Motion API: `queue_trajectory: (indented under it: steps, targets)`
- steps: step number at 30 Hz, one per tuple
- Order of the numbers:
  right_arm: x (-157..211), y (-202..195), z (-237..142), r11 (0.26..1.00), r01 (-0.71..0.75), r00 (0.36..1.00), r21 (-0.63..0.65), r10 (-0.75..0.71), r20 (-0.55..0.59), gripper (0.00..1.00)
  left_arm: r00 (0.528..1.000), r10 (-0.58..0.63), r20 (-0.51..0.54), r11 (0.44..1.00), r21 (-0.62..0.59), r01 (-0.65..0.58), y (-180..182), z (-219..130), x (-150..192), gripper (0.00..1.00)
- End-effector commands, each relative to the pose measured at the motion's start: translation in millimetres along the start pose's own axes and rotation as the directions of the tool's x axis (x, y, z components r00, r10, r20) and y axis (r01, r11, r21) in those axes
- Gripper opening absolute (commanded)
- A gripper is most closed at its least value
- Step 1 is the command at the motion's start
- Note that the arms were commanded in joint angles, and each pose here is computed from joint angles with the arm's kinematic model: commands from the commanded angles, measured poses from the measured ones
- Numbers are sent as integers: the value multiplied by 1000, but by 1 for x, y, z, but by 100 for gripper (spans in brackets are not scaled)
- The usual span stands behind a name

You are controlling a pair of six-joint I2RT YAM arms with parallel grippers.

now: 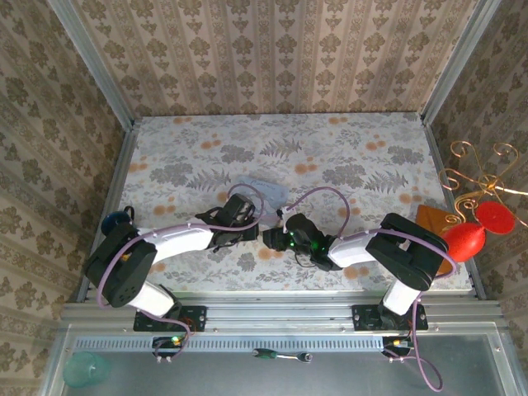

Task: Unlock the padlock with the key

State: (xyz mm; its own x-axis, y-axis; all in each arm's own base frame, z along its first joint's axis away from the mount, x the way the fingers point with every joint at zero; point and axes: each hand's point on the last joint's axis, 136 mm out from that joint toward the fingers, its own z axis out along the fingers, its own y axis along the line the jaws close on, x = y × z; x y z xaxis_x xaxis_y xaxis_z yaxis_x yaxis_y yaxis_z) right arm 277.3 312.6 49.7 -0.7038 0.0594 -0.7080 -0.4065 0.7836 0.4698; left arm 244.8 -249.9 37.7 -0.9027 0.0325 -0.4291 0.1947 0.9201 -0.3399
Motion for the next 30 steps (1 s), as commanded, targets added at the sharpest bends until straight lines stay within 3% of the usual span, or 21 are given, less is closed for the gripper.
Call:
queue_trajectory:
  steps: [1,12,18,24,30]
  targets:
    - [-18,-1,1,999,-27,999,17,27,43,42,989,53,-135,994,-93,-66,23,4,36,25]
    - [-21,-5,4,999,-51,998,17,50,33,41,997,52,-63,997,-62,-56,19,-8,27,39]
    - [-34,-13,13,997,-76,997,11,76,-1,42,998,29,61,999,17,-30,17,-30,14,56]
    - [-40,-12,10,997,-80,997,-18,80,-15,41,980,-69,188,991,122,47,36,-62,-11,63]
    - [-29,-3,6,992,-112,992,-66,108,-61,41,964,-81,254,992,113,53,58,-85,-40,71]
